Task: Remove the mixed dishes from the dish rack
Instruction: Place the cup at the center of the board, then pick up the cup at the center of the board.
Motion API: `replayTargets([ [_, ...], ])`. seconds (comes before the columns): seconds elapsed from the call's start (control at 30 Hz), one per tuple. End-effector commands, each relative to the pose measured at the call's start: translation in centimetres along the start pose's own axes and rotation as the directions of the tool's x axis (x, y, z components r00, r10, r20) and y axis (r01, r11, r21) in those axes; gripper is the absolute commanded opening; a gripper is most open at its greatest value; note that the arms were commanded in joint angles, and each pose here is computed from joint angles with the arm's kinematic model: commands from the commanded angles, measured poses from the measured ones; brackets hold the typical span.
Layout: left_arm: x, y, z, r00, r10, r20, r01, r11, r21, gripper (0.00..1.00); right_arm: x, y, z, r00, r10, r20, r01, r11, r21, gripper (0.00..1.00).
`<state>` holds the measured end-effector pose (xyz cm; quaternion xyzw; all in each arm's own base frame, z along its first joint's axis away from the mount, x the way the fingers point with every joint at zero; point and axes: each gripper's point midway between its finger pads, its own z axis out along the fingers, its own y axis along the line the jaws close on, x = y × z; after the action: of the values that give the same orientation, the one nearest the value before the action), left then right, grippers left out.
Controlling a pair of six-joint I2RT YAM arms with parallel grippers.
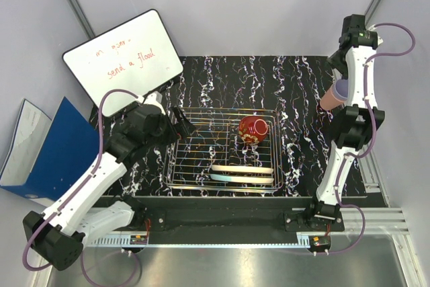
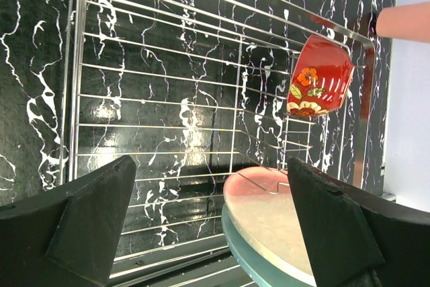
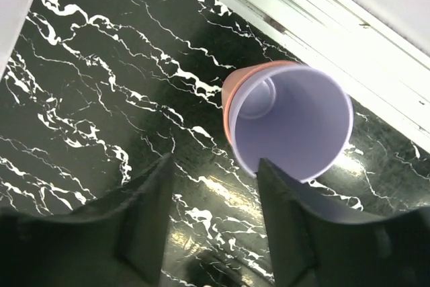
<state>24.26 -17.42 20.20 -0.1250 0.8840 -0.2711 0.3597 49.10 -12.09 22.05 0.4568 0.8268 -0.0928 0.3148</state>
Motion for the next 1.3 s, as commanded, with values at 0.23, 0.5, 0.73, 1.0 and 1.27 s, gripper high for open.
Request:
replayTargets([
  [0.23, -1.5, -1.9, -0.6, 0.998, 0.039, 0.042, -0.042, 0.996, 0.076, 0.99, -5.7, 3.5, -9.7, 0.981, 0.142, 0.128, -0.099, 0.951, -0.292, 0.68],
  [0.5, -2.0, -2.4, -0.8, 0.997, 0.055, 0.053, -0.060, 0.995, 0.084, 0.99, -4.9, 6.7, -23.1, 0.968, 0.117, 0.222, 0.027, 0.831, -0.556, 0.73],
  [0.73, -2.6, -3.1, -0.9, 0.996, 0.061, 0.060, -0.066, 0.994, 0.091, 0.99, 1.4, 7.0, -31.4, 0.945, 0.045, 0.324, 0.209, 0.677, -0.706, 0.76],
  [1.0, -3.5, -3.8, -0.9, 0.991, 0.115, 0.073, -0.122, 0.988, 0.096, 0.99, 8.3, -0.9, -34.7, 0.917, 0.125, 0.378, 0.305, 0.390, -0.869, 0.94],
  [1.27, -5.2, -5.1, -0.1, 0.978, 0.191, 0.079, -0.198, 0.976, 0.087, 0.99, 14.4, -5.4, -30.3, 0.939, 0.001, 0.343, 0.310, 0.427, -0.849, 1.00],
])
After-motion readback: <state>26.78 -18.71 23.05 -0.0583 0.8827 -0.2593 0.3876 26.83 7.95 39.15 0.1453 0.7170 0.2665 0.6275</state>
